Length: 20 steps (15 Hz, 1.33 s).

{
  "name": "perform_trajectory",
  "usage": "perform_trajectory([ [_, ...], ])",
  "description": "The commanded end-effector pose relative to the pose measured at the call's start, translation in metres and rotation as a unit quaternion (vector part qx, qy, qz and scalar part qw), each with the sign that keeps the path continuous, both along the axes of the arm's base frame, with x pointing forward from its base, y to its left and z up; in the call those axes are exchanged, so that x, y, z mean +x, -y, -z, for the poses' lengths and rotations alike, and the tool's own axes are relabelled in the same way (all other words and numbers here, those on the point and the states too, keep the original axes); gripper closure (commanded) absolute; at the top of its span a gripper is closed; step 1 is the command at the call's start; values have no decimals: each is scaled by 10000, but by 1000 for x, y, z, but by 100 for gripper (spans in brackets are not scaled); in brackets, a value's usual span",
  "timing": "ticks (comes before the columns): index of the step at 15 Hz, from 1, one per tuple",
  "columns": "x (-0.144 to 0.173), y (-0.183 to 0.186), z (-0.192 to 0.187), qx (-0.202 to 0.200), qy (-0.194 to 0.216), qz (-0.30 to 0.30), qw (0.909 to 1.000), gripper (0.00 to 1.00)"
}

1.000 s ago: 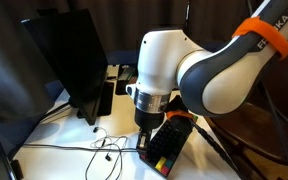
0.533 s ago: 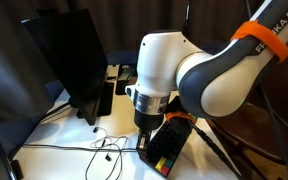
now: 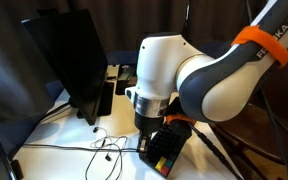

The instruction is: Press the red escape key on the keyboard

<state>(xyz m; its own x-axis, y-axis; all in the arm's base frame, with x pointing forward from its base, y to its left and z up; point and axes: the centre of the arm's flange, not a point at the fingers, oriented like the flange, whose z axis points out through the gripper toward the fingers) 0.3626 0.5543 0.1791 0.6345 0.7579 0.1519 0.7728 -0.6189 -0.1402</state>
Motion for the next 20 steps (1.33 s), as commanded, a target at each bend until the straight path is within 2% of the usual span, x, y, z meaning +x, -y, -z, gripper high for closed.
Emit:
perform_trajectory([
  [1,2,-11,8,-62,82,-67,9999,100],
  [8,3,-11,4,-57,115,-51,9999,100],
  [16,14,-6,-27,102,233,12,9997,100],
  [17,15,-6,-31,115,244,20,9996,97],
  [18,17,-5,-35,120,264,46,9996,72],
  [20,20,-1,-43,119,311,40,9994,68],
])
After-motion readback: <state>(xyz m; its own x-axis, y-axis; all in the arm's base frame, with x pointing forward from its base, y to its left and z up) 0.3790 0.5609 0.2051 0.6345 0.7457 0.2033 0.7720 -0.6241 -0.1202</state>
